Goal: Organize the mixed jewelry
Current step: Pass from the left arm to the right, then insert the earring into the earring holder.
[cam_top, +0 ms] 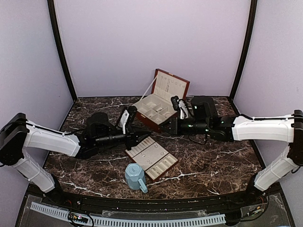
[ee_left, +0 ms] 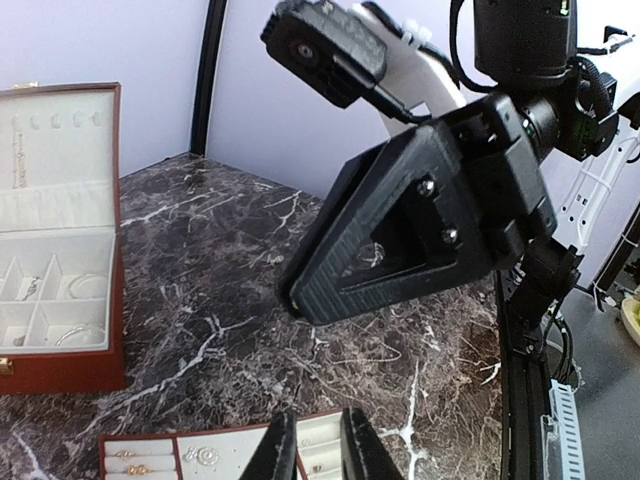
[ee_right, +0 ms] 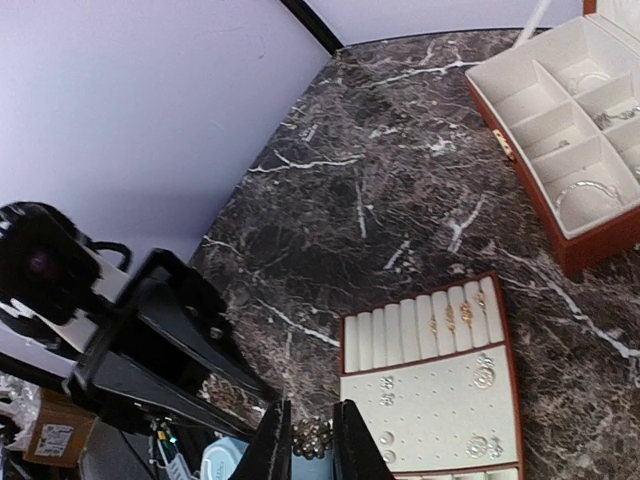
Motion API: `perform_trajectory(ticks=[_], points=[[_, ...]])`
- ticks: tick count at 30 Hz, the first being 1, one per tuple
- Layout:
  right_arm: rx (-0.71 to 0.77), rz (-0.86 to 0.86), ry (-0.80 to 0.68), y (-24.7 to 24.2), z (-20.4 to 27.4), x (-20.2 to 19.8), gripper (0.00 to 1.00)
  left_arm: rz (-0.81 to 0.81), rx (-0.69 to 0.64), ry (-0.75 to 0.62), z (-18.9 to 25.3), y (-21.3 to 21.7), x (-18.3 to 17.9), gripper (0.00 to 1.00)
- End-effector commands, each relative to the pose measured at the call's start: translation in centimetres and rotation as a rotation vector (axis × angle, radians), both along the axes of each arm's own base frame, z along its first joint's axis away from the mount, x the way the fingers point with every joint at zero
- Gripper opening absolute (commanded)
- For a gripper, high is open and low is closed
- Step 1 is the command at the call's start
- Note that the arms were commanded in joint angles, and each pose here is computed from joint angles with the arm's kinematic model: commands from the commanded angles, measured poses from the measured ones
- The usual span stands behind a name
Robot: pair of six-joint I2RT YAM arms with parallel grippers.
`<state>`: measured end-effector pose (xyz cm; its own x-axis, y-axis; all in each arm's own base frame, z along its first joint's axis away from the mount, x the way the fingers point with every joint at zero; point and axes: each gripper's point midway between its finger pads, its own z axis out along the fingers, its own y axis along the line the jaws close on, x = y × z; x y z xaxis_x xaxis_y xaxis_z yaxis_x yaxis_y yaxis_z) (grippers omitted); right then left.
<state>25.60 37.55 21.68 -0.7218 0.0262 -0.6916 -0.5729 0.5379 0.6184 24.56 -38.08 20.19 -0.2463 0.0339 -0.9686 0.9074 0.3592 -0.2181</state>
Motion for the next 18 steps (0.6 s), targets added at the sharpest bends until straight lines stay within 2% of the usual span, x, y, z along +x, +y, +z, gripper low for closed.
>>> perform_trajectory(ticks=[1, 2, 6, 12, 18], points=[[-0.182, -0.049, -0.098, -1.6, -1.8, 0.6, 0.12, 0.120, 0.029, -0.004, 2.1, 3.7, 0.9, 0.20], [-0.234, -0.057, -0.106, -1.9, -2.7, 0.6, 0.12, 0.141, 0.062, 0.032, 1.3, 4.5, 1.1, 0.22], [-0.346, -0.033, -0.134, -1.5, -5.3, -0.2, 0.12, 0.235, 0.065, 0.109, 2.9, 9.2, 3.3, 0.26], [-0.423, 0.030, -0.139, 0.5, -8.8, -1.3, 0.11, 0.378, 0.125, 0.182, 5.2, 15.6, 7.3, 0.29], [-0.467, 0.073, -0.124, 1.7, -11.9, -1.9, 0.10, 0.436, 0.132, 0.211, 5.7, 19.1, 10.0, 0.29]])
